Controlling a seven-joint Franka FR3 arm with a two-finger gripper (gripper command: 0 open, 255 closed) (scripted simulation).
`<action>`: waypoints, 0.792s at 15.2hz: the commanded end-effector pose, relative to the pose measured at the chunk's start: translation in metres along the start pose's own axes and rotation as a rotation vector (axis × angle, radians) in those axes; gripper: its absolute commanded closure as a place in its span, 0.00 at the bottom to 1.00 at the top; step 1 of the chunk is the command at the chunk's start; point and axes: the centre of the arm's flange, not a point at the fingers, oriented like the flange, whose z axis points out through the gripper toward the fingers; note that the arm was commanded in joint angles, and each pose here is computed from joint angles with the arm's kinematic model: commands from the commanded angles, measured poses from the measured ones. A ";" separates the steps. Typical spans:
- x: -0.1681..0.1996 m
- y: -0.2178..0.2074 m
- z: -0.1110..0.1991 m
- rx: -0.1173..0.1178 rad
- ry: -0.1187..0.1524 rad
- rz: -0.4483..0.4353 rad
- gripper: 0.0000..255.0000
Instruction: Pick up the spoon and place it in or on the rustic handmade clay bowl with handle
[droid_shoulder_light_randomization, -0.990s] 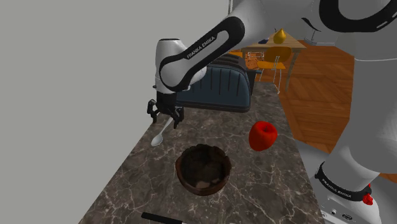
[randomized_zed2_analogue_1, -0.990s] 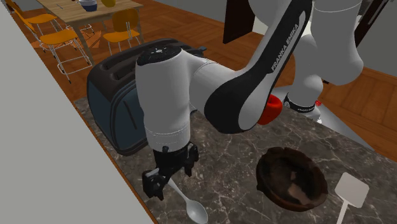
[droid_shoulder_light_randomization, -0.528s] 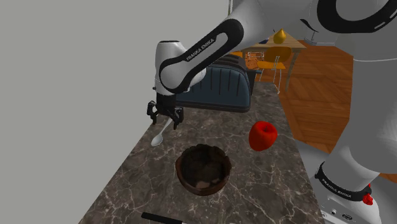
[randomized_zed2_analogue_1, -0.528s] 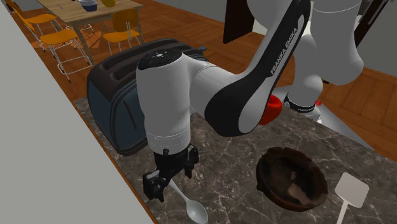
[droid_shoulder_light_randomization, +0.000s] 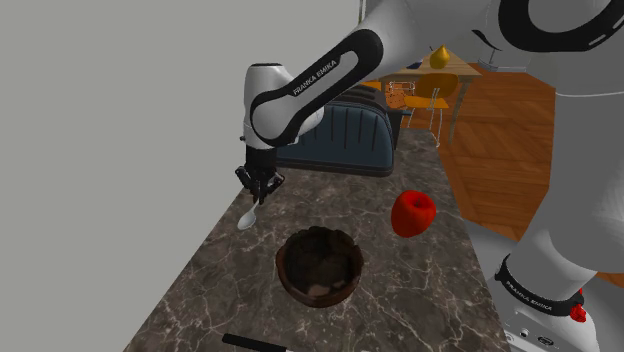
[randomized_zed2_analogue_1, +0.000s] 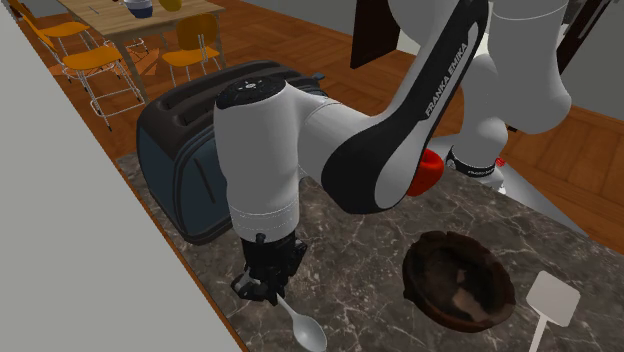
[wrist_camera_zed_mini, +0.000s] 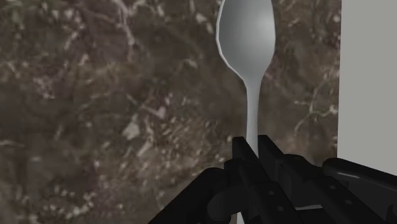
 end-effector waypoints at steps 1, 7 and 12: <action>0.000 0.000 0.000 0.000 0.000 0.000 1.00; -0.003 -0.003 -0.020 0.000 0.000 0.000 1.00; -0.007 -0.007 -0.046 0.000 0.000 0.000 1.00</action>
